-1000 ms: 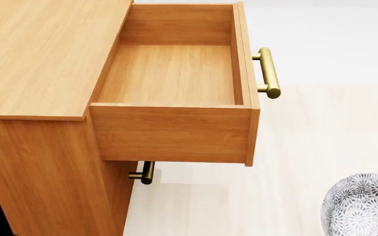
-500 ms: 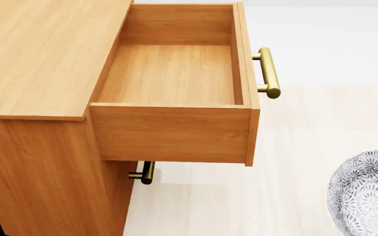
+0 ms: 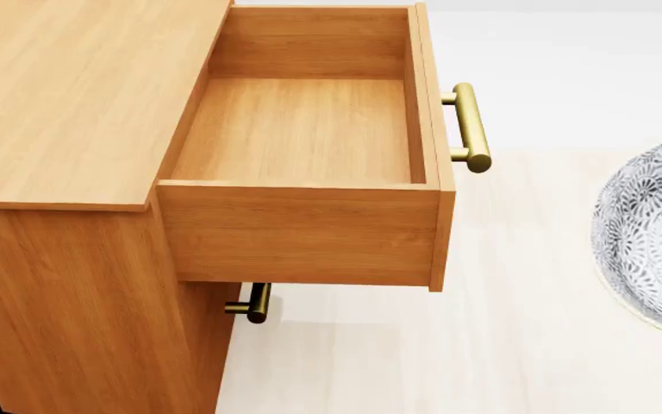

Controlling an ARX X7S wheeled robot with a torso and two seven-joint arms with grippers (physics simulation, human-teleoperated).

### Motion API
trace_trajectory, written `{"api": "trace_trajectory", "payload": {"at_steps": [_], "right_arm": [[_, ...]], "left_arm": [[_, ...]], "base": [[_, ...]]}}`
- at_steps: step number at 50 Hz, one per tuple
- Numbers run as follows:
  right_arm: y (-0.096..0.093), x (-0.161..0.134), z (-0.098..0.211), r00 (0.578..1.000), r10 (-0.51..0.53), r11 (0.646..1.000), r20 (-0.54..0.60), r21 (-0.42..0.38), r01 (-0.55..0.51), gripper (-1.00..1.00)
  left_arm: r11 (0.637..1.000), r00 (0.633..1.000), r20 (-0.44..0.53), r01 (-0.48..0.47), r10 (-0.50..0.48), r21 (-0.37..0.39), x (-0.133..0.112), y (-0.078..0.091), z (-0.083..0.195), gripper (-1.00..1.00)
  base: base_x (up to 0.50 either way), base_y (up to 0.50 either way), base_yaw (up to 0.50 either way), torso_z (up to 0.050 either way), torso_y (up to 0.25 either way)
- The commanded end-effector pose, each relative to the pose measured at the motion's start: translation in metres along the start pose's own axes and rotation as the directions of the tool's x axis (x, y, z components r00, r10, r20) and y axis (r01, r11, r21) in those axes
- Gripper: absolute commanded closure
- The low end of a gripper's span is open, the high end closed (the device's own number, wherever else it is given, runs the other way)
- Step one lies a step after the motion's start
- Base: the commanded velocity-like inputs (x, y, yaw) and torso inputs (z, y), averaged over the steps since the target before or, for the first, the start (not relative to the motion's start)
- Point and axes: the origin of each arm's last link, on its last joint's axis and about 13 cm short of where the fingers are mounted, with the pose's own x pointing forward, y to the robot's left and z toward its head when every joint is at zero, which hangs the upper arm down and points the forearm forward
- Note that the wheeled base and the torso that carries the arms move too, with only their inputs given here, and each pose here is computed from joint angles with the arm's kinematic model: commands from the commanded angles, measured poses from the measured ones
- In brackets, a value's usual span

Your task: Put the bowl on top of the cabinet.

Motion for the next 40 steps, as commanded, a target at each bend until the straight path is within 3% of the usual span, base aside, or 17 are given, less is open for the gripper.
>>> {"api": "trace_trajectory", "payload": {"at_steps": [1, 8, 17, 19, 22, 25, 30, 31, 33, 40], "right_arm": [[0.030, -0.010, 0.043, 0.999, 0.033, 0.999, 0.013, 0.035, -0.033, 1.00], [0.055, -0.016, 0.072, 0.996, 0.077, 0.988, -0.055, 0.135, -0.069, 1.00], [0.089, -0.026, 0.107, 0.985, 0.156, 0.980, -0.073, 0.136, -0.145, 1.00], [0.097, -0.028, 0.113, 0.977, 0.195, 0.968, -0.090, 0.178, -0.177, 1.00], [0.103, -0.029, 0.119, 0.979, 0.187, 0.970, -0.083, 0.173, -0.170, 1.00], [0.118, -0.031, 0.128, 0.976, 0.186, 0.978, -0.110, 0.119, -0.172, 1.00], [0.136, -0.035, 0.142, 0.973, 0.196, 0.974, -0.121, 0.138, -0.179, 1.00], [0.140, -0.037, 0.146, 0.971, 0.192, 0.970, -0.143, 0.177, -0.166, 1.00], [0.151, -0.041, 0.152, 0.954, 0.264, 0.951, -0.143, 0.204, -0.233, 1.00], [0.176, -0.045, 0.164, 0.935, 0.316, 0.942, -0.158, 0.173, -0.289, 1.00]], "left_arm": [[1.000, 1.000, 0.003, -0.003, 0.003, -0.004, 0.000, 0.001, 0.001, -1.00], [1.000, 1.000, 0.003, 0.000, 0.000, -0.005, 0.000, 0.000, 0.001, -1.00], [1.000, 1.000, 0.000, 0.003, -0.003, -0.005, 0.000, -0.001, 0.000, -1.00], [1.000, 1.000, -0.001, 0.003, -0.003, -0.005, 0.000, -0.001, 0.000, -1.00], [1.000, 1.000, -0.001, 0.003, -0.003, -0.006, 0.000, -0.001, 0.001, -1.00], [1.000, 1.000, -0.001, 0.000, 0.000, -0.006, 0.000, 0.000, 0.000, -1.00], [1.000, 1.000, -0.001, 0.001, -0.001, -0.007, 0.000, -0.001, 0.000, -1.00], [1.000, 1.000, -0.001, 0.001, -0.001, -0.008, 0.000, 0.000, 0.000, -1.00], [1.000, 1.000, 0.002, 0.000, 0.000, -0.011, 0.000, 0.000, 0.000, -1.00], [1.000, 1.000, -0.003, -0.003, 0.003, -0.011, 0.000, 0.000, -0.001, -1.00]], "base": [[0.00, 0.00, 0.00, 0.000, 0.000], [0.00, 0.00, 0.00, 0.000, 0.000], [0.00, 0.00, 0.00, 0.000, 0.000], [0.00, 0.00, 0.00, 0.000, 0.000], [0.00, 0.00, 0.00, 0.000, 0.000], [0.00, 0.00, 0.00, 0.000, 0.000], [0.00, 0.00, 0.00, 0.000, 0.000], [0.00, 0.00, 0.00, 0.000, 0.000], [0.00, 0.00, 0.00, 0.000, 0.000], [0.00, 0.00, 0.00, 0.000, 0.000]]}}
